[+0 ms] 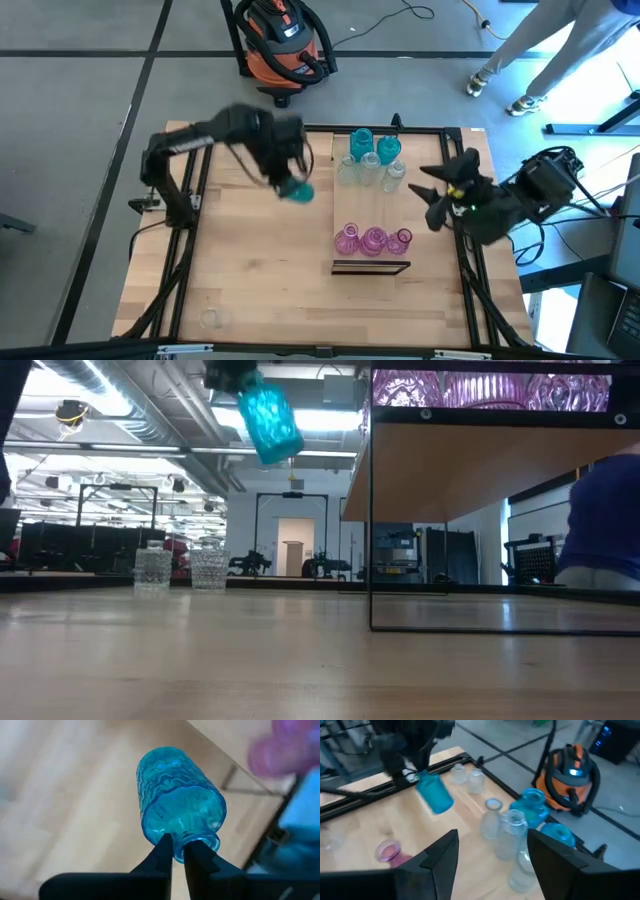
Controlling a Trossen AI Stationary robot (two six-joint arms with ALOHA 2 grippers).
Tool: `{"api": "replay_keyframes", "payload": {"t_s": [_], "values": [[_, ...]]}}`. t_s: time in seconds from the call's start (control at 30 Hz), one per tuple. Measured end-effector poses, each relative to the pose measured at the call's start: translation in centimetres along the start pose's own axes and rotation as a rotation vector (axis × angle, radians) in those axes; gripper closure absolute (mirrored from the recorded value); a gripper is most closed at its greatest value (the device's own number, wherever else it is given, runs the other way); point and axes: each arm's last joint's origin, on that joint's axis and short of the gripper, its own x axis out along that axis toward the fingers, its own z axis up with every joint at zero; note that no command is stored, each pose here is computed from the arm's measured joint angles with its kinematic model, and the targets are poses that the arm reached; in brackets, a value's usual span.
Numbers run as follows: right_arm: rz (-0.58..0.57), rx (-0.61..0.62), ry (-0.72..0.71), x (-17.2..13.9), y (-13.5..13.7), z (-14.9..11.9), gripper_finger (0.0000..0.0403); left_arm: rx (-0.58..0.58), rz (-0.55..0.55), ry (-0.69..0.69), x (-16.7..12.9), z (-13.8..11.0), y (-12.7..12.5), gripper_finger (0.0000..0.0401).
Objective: Sort vases onto shelf
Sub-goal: Put the blue vase on the shelf aligned with the other blue vase
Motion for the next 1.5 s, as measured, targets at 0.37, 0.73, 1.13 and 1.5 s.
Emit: {"api": "replay_keyframes", "payload": {"t_s": [0.37,0.73,1.13,1.5], "values": [[-0.047,0.086,0.000,2.6,-1.2,2.3,0.0185,0.060,0.053,-0.069,-1.4,2.8,5.5,0.0385],[0.335,0.005,-0.028,6.8,-2.3,7.2,0.0185,0.232,-0.065,-0.041,-1.0,1.6,1.5,0.0385],[0.550,-0.159,0.105,15.6,-0.9,7.9,0.0185,0.374,-0.212,-0.269,-5.6,1.1,-1.5,0.0385],[0.566,-0.207,0.107,18.1,0.2,7.6,0.0113,0.387,-0.243,-0.307,-6.7,0.9,-1.7,0.0385]]}}
